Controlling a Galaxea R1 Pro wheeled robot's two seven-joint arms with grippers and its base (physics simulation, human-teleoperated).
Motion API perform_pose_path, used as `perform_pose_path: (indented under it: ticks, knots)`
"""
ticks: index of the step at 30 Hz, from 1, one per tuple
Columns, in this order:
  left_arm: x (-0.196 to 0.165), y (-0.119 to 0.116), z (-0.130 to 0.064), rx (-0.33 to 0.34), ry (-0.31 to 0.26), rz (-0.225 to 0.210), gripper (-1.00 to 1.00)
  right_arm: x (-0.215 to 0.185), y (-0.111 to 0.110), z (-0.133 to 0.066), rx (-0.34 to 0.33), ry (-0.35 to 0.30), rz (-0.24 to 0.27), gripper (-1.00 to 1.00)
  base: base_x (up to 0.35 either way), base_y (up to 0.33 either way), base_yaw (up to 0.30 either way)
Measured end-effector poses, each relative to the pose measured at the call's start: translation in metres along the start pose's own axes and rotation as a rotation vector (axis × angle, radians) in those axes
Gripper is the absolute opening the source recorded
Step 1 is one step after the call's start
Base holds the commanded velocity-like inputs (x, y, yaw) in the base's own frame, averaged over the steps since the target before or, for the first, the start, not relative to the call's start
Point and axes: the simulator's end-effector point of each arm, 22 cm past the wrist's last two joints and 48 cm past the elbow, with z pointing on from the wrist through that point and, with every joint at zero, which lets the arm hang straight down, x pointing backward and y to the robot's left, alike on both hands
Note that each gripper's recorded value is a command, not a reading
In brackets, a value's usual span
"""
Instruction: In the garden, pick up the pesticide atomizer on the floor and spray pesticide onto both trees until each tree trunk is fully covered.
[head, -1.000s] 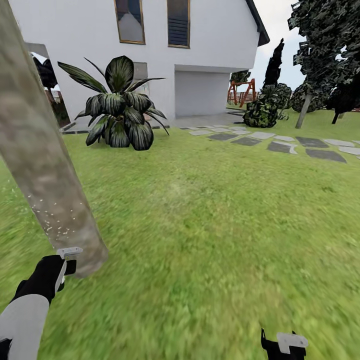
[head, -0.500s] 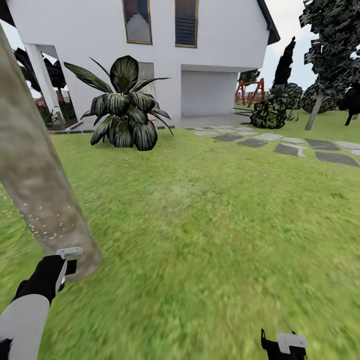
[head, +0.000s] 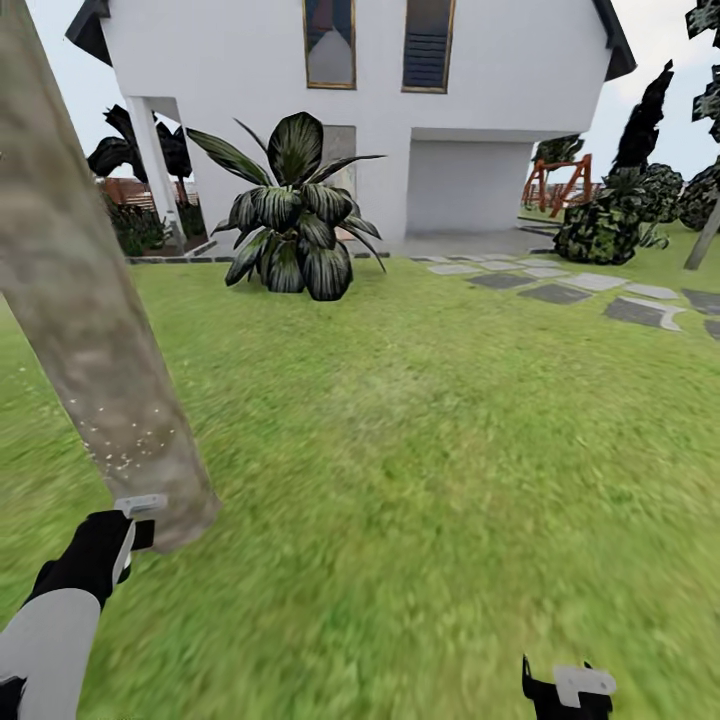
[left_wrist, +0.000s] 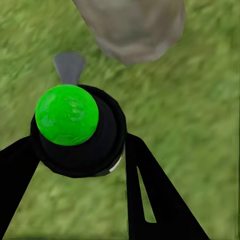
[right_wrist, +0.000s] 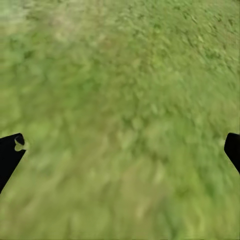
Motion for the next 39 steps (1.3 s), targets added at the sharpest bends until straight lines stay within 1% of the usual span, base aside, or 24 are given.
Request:
perform_pose_path:
  ticks: [7, 10, 11, 12, 14, 16, 21, 22, 23, 25, 27, 28, 29, 31, 34, 36, 37, 39]
  knots:
    - [0.0, -0.001, 0.0, 0.0, -0.001, 0.001, -1.0, 0.0, 0.0, 0.0, 0.0, 0.0, 0.0, 1.0, 0.159, -0.239, 0.017]
    - [0.0, -0.001, 0.0, 0.0, 0.0, 0.001, -1.0, 0.0, 0.0, 0.0, 0.0, 0.0, 0.0, 1.0, 0.0, -0.259, 0.0]
    - [0.001, -0.003, 0.0, 0.003, 0.002, 0.0, -1.0, 0.0, 0.0, 0.0, 0.001, 0.0, 0.0, 1.0, -0.063, -0.12, 0.005]
    - [0.004, -0.012, 0.0, 0.018, 0.007, -0.002, -1.0, 0.0, 0.0, 0.0, 0.0, 0.001, 0.0, 1.0, -0.026, -0.049, 0.096]
    - [0.006, -0.02, 0.0, 0.028, 0.011, 0.0, -1.0, 0.0, 0.0, 0.0, 0.001, 0.001, 0.0, 1.0, -0.013, -0.026, 0.177]
    - [0.005, -0.023, -0.001, 0.04, 0.01, -0.01, -1.0, 0.0, 0.0, 0.0, 0.001, 0.001, 0.001, 1.0, -0.004, -0.007, 0.249]
    - [-0.009, -0.02, -0.005, 0.046, -0.007, -0.015, -1.0, 0.001, -0.001, 0.0, 0.003, 0.002, 0.0, 1.0, 0.0, -0.001, 0.275]
    - [-0.012, -0.017, -0.006, 0.042, -0.008, -0.015, -1.0, 0.001, -0.001, 0.0, 0.002, 0.002, 0.0, 1.0, 0.0, 0.0, 0.277]
    - [-0.023, -0.016, -0.009, 0.042, -0.023, -0.021, -1.0, 0.001, -0.001, 0.0, 0.003, 0.002, 0.0, 1.0, 0.0, 0.0, 0.278]
    - [-0.062, -0.015, -0.02, 0.047, -0.072, -0.043, -1.0, 0.001, -0.002, 0.0, 0.003, 0.002, 0.0, 1.0, 0.0, 0.0, 0.278]
    - [-0.093, -0.017, -0.033, 0.059, -0.081, -0.066, -1.0, 0.001, -0.002, 0.0, 0.003, 0.002, 0.0, 1.0, 0.0, 0.0, 0.276]
    - [-0.102, -0.018, -0.037, 0.063, -0.085, -0.072, -1.0, 0.001, -0.002, 0.0, 0.003, 0.002, 0.0, 1.0, 0.0, 0.0, 0.141]
    - [-0.113, -0.016, -0.041, 0.063, -0.095, -0.077, -1.0, 0.0, -0.002, 0.0, 0.003, 0.001, 0.0, 1.0, 0.0, 0.0, 0.072]
    - [-0.125, -0.002, -0.044, 0.047, -0.109, -0.084, -1.0, 0.001, -0.002, 0.0, 0.003, 0.002, 0.0, 1.0, 0.0, 0.0, 0.033]
    - [-0.13, 0.048, -0.042, -0.023, -0.117, -0.09, -1.0, 0.0, -0.002, 0.0, 0.003, 0.001, -0.001, 1.0, 0.0, 0.0, 0.004]
    - [-0.128, 0.048, -0.041, -0.018, -0.115, -0.096, -1.0, 0.0, -0.002, 0.0, 0.003, 0.001, -0.001, 1.0, 0.0, 0.0, 0.0]
    - [-0.129, 0.043, -0.042, -0.014, -0.116, -0.083, -1.0, 0.001, -0.002, 0.0, 0.003, 0.002, -0.001, 1.0, 0.0, -0.009, 0.0]
    - [-0.132, 0.035, -0.043, -0.016, -0.123, -0.044, -1.0, 0.001, -0.002, 0.0, 0.003, 0.002, 0.0, 1.0, 0.08, -0.126, 0.0]
